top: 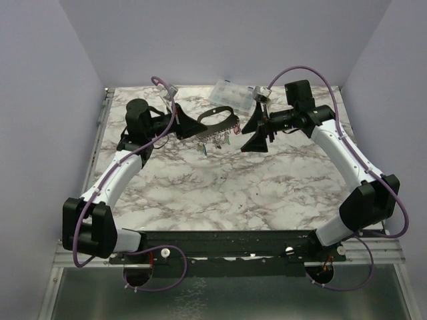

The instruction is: Remove the keys from the keyring

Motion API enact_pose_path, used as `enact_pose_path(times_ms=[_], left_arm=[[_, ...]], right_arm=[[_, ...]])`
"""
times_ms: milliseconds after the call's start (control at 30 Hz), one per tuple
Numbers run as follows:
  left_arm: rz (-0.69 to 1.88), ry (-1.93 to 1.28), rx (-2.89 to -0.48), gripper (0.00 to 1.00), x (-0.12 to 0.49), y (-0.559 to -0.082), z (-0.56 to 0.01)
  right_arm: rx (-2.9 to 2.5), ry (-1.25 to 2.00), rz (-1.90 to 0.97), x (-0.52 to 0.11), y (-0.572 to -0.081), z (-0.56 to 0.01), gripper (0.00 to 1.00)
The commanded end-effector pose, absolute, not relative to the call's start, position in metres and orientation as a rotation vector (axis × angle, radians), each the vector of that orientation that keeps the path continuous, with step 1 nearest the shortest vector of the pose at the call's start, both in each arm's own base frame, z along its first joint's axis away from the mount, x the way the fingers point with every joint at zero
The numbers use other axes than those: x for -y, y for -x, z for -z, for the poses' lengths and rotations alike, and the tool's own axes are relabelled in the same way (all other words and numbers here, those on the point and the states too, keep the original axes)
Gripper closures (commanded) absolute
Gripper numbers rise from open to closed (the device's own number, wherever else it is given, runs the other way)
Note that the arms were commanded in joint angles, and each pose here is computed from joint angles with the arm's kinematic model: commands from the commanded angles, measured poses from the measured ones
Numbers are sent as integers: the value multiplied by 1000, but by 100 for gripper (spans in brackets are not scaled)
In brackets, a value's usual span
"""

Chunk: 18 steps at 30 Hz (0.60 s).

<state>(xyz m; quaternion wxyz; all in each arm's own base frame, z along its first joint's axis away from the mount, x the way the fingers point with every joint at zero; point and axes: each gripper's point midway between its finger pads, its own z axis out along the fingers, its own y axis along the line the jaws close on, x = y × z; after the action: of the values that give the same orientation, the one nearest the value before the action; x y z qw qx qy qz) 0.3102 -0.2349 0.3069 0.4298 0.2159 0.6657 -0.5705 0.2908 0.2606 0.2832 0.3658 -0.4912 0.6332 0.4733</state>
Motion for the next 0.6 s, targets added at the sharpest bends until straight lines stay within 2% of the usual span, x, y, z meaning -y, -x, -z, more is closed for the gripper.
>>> enact_pose_path(times_ms=[0, 267, 567], left_arm=[[1151, -626, -1777, 100, 226, -318, -291], [920, -1165, -1786, 100, 255, -269, -258], [951, -1326, -1718, 100, 278, -249, -261]], right_arm=[[-1674, 1279, -1163, -248, -281, -289, 6], [-1653, 1315, -1069, -245, -292, -310, 6], [-1665, 1396, -1279, -267, -253, -284, 15]])
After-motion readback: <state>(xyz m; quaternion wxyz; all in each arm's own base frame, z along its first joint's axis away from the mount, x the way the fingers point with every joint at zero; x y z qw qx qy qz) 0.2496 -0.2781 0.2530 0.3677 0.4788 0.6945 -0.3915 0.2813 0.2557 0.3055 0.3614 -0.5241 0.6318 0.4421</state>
